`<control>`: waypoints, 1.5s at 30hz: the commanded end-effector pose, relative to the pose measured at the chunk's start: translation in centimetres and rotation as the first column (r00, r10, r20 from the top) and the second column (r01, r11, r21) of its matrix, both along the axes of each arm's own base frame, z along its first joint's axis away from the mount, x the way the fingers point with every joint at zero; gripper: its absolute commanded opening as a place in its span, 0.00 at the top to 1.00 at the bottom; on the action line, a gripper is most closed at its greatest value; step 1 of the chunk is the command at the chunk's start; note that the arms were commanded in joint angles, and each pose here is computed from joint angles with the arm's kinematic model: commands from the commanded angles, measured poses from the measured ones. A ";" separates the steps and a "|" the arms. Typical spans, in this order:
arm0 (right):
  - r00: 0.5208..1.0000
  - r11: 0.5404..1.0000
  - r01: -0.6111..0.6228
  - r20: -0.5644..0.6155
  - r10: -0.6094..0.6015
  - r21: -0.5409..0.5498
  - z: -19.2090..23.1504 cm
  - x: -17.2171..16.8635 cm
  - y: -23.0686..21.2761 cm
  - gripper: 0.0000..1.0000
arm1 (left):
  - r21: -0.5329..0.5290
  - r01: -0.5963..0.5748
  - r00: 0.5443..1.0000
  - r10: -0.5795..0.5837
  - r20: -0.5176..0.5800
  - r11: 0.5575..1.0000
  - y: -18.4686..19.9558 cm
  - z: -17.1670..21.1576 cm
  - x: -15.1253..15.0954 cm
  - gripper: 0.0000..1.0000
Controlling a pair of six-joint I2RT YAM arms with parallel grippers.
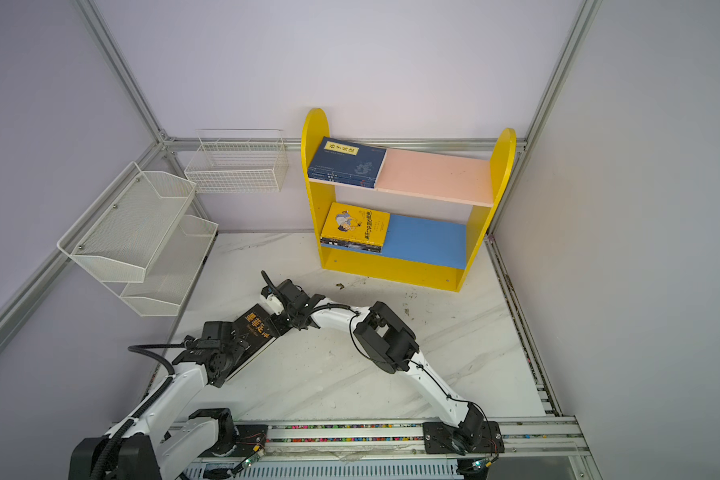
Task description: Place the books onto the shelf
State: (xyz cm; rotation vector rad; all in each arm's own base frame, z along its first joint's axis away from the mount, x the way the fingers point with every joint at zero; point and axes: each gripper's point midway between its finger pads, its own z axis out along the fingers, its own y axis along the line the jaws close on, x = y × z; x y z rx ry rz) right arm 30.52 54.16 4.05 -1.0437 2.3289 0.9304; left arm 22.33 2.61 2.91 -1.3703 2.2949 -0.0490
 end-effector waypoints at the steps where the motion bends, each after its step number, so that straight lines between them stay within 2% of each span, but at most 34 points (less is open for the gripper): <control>1: 0.994 0.989 0.069 -0.072 -0.079 -0.131 -1.5 0.0 -5.7 0.46 | -0.276 0.304 0.951 -0.272 0.147 0.912 -10.0 2.1 5.9 0.08; 4: 0.977 0.962 0.203 -0.029 -0.212 -0.182 -0.7 3.0 -11.6 0.46 | -0.291 0.497 0.868 -0.468 0.166 0.818 -14.8 4.0 9.2 0.07; 7: 0.937 0.910 0.343 0.018 -0.349 -0.233 0.1 5.5 -17.5 0.45 | -0.359 0.618 0.779 -0.607 0.157 0.700 -19.6 4.4 10.8 0.07; 9: 0.900 0.871 0.431 0.045 -0.433 -0.236 1.2 7.1 -20.7 0.39 | -0.343 0.661 0.738 -0.661 0.134 0.668 -21.1 5.4 11.1 0.06; 11: 0.870 0.845 0.489 0.052 -0.491 -0.217 2.6 7.8 -22.5 0.34 | -0.312 0.664 0.734 -0.672 0.099 0.680 -20.6 6.5 11.0 0.05; 14: 0.834 0.815 0.546 0.033 -0.551 -0.192 4.5 7.8 -23.5 0.30 | -0.181 0.677 0.732 -0.679 0.063 0.713 -18.3 8.8 11.6 0.01; 17: 0.800 0.790 0.590 -0.005 -0.600 -0.167 5.9 7.2 -23.9 0.28 | -0.056 0.695 0.718 -0.690 0.091 0.717 -16.4 11.2 13.9 0.00; 20: 0.731 0.729 0.667 -0.051 -0.680 -0.153 6.4 6.6 -25.0 0.25 | 0.023 0.701 0.703 -0.696 0.149 0.713 -15.2 12.3 17.5 0.00; 24: 0.625 0.644 0.746 -0.157 -0.765 -0.169 6.2 6.0 -25.5 0.22 | 0.043 0.716 0.674 -0.706 0.217 0.697 -14.6 12.1 22.1 0.00; 26: 0.599 0.627 0.763 -0.194 -0.777 -0.157 6.0 5.9 -25.3 0.23 | 0.047 0.722 0.661 -0.709 0.245 0.690 -14.7 11.8 24.0 0.01; 31: 0.501 0.563 0.817 -0.333 -0.799 -0.124 4.6 5.5 -25.0 0.23 | 0.028 0.757 0.608 -0.720 0.335 0.653 -16.2 11.1 27.2 0.02; 35: 0.439 0.525 0.840 -0.397 -0.806 -0.136 2.9 5.1 -24.9 0.23 | -0.030 0.769 0.605 -0.711 0.358 0.639 -17.4 9.6 27.9 0.03; 38: 0.423 0.513 0.849 -0.417 -0.804 -0.128 2.4 5.2 -24.8 0.22 | -0.062 0.772 0.610 -0.709 0.353 0.633 -18.0 8.5 27.3 0.03; 45: 0.441 0.525 0.841 -0.402 -0.803 -0.126 1.5 6.9 -23.9 0.22 | -0.148 0.810 0.582 -0.748 0.318 0.567 -20.8 5.9 23.2 0.03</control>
